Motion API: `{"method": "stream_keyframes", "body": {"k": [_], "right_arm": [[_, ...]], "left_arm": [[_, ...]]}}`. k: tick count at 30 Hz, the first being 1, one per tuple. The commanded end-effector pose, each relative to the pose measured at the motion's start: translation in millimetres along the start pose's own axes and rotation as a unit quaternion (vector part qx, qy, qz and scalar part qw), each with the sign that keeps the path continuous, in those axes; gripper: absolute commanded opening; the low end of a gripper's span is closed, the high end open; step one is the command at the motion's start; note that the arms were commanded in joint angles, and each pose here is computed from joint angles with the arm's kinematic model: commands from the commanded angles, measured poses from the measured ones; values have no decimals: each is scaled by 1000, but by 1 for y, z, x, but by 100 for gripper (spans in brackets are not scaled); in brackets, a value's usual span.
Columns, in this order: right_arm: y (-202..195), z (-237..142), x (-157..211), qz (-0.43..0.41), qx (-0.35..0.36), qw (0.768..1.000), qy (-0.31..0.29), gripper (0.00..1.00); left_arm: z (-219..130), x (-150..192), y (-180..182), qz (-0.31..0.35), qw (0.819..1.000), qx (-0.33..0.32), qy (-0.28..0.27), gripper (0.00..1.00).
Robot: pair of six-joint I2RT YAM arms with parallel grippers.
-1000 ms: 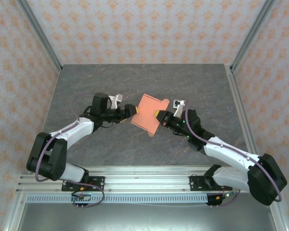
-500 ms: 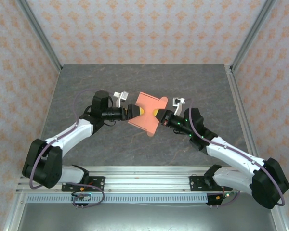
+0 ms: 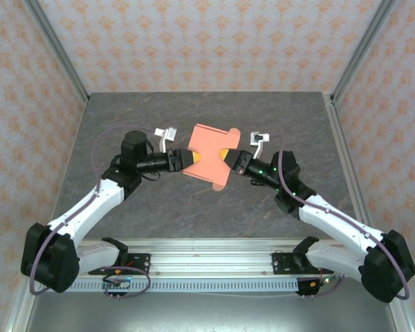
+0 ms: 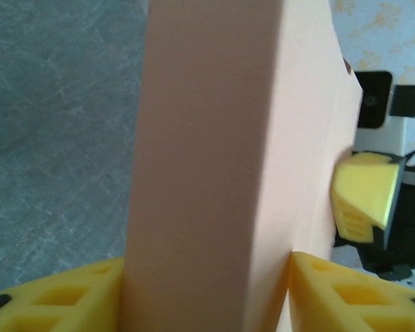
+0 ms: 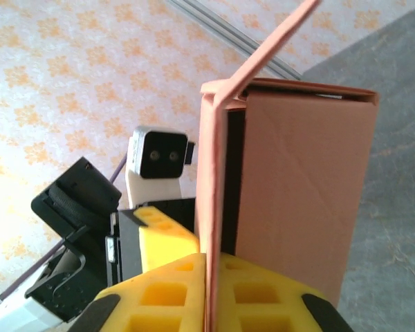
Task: Fold the paper box
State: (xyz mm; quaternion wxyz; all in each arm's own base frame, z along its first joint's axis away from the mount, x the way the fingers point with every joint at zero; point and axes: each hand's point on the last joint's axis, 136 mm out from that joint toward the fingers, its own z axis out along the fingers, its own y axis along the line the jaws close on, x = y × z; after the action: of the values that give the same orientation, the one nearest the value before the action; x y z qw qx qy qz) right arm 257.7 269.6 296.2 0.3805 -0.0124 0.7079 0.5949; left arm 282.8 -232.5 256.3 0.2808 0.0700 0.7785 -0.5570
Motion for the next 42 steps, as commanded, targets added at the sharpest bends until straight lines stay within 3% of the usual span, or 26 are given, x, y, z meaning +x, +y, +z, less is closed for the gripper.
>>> {"method": "stream_keyframes", "body": {"k": [1,12,19,24,31,42], "right_arm": [[2,6,11,-14,-13,999,29,13],[-19,4,5,-44,35,998,28,35],[-38,-5,14,-99,69,992,44,62],[-35,-21,25,-144,56,987,49,70],[-33,-40,30,-177,44,983,27,72],[-5,-22,21,-215,-26,976,24,57]], "left_arm": [[-7,0,-44,31,998,55,2,53],[-10,-8,-53,15,998,51,-18,24],[-16,-25,-40,-51,997,-3,-63,20],[-26,-38,-41,-106,988,-21,-108,17],[-38,-55,-31,-174,972,-31,-156,18],[-44,-57,-25,-200,965,-43,-164,18]]}}
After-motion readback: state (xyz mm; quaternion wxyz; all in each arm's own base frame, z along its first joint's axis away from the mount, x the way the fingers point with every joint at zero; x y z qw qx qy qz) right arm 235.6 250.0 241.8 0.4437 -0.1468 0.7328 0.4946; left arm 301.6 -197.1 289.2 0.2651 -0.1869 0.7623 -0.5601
